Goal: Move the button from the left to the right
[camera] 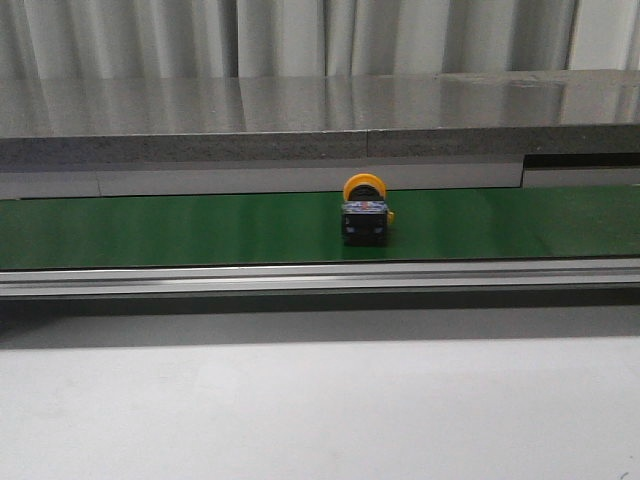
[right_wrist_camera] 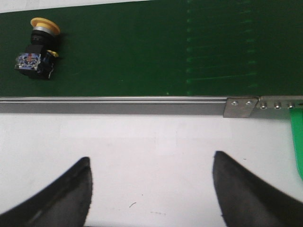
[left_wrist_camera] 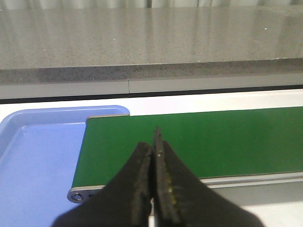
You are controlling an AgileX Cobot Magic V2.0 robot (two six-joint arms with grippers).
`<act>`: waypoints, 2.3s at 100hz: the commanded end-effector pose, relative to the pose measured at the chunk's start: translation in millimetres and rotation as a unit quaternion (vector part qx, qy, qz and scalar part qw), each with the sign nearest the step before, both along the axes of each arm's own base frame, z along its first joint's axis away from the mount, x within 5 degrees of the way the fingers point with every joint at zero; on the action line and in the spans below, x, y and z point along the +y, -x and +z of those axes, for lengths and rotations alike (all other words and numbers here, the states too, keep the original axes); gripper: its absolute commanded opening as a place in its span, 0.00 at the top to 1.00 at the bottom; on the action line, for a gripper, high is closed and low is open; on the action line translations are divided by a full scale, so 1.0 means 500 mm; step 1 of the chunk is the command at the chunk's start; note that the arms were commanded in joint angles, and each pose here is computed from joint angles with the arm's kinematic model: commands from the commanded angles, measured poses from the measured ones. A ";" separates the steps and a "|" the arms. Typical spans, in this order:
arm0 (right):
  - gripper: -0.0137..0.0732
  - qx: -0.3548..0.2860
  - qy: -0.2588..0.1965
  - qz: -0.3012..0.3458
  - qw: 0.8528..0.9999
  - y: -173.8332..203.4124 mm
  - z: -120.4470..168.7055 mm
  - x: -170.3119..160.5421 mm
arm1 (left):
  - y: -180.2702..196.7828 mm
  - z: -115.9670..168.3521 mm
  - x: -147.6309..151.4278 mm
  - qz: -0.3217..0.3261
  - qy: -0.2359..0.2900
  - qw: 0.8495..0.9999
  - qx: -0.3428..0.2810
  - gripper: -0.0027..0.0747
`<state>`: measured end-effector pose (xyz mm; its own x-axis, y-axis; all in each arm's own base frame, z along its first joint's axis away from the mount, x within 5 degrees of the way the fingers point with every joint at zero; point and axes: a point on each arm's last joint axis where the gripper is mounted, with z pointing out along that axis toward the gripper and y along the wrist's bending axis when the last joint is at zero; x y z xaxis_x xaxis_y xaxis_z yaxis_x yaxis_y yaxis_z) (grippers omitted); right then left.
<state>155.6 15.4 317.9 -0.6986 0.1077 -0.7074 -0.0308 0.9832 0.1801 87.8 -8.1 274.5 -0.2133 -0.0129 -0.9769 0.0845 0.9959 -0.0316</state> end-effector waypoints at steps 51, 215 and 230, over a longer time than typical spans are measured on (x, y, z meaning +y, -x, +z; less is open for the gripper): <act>0.11 -0.015 -0.012 0.033 0.999 -0.113 0.068 0.020 | -0.003 0.032 0.001 0.005 0.007 0.999 -0.051 0.99; 0.22 0.097 0.109 0.098 0.984 -0.403 -0.156 0.069 | -0.003 0.032 0.001 0.005 0.007 0.999 -0.051 0.99; 0.57 0.108 0.109 0.099 0.983 -0.399 -0.157 0.069 | -0.003 0.032 0.001 0.005 0.007 0.999 -0.051 0.99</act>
